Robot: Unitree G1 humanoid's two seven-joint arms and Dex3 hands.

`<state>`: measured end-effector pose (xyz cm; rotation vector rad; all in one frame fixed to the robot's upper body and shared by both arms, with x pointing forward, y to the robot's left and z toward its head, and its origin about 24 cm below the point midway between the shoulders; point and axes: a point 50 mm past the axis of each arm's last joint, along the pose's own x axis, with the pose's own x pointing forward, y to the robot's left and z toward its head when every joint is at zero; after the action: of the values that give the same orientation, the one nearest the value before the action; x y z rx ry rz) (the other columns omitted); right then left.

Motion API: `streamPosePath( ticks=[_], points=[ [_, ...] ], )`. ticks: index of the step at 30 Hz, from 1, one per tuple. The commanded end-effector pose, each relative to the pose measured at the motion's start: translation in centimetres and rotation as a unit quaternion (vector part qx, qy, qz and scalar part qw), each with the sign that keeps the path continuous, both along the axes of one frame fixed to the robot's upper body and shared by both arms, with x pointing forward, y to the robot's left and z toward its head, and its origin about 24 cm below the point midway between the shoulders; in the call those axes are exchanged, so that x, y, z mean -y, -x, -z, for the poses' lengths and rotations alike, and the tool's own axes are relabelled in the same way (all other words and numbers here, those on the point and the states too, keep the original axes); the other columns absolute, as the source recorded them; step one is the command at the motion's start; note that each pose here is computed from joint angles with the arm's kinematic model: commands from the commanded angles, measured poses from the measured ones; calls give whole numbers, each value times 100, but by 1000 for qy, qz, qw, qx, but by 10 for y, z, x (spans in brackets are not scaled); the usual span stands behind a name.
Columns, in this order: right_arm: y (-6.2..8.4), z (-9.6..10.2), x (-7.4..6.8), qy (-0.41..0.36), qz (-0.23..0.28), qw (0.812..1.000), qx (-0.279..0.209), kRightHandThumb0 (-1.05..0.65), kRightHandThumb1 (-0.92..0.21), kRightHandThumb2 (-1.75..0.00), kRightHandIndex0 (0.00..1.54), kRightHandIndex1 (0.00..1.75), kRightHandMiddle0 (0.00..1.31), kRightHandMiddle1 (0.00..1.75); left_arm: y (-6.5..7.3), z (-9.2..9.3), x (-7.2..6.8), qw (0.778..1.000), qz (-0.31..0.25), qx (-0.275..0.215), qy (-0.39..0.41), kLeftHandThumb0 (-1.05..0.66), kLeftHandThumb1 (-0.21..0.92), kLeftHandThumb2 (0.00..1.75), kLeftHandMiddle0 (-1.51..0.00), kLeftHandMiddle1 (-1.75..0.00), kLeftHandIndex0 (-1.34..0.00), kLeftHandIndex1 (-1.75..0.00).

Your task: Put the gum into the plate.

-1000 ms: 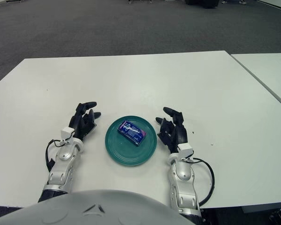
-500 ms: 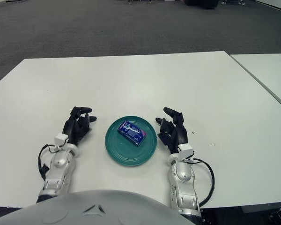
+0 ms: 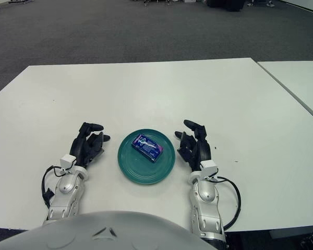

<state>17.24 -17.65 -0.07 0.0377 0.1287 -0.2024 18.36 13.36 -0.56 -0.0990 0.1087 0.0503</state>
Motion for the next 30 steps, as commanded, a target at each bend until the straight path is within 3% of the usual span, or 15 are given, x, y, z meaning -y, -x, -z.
streamPosePath(
  ticks=[1, 9, 20, 30],
  points=[
    [17, 27, 4, -14, 13, 996, -82, -63, -92, -81, 49, 76, 7, 106, 12, 13, 4, 999, 9, -46, 8, -37, 77, 74, -59, -135, -29, -175],
    [16, 27, 6, -9, 14, 997, -78, -63, -92, -81, 47, 75, 9, 108, 13, 9, 7, 999, 16, -41, 0, -37, 81, 68, -57, -135, -26, -175],
    [16, 27, 7, -8, 17, 997, -80, -62, -92, -79, 49, 76, 9, 108, 10, 10, 5, 999, 14, -40, 11, -38, 78, 72, -57, -147, -28, -175],
    [15, 26, 7, -4, 14, 997, -80, -62, -92, -80, 49, 75, 7, 107, 9, 11, 5, 999, 11, -41, 20, -37, 82, 67, -54, -155, -26, -175]
  ],
)
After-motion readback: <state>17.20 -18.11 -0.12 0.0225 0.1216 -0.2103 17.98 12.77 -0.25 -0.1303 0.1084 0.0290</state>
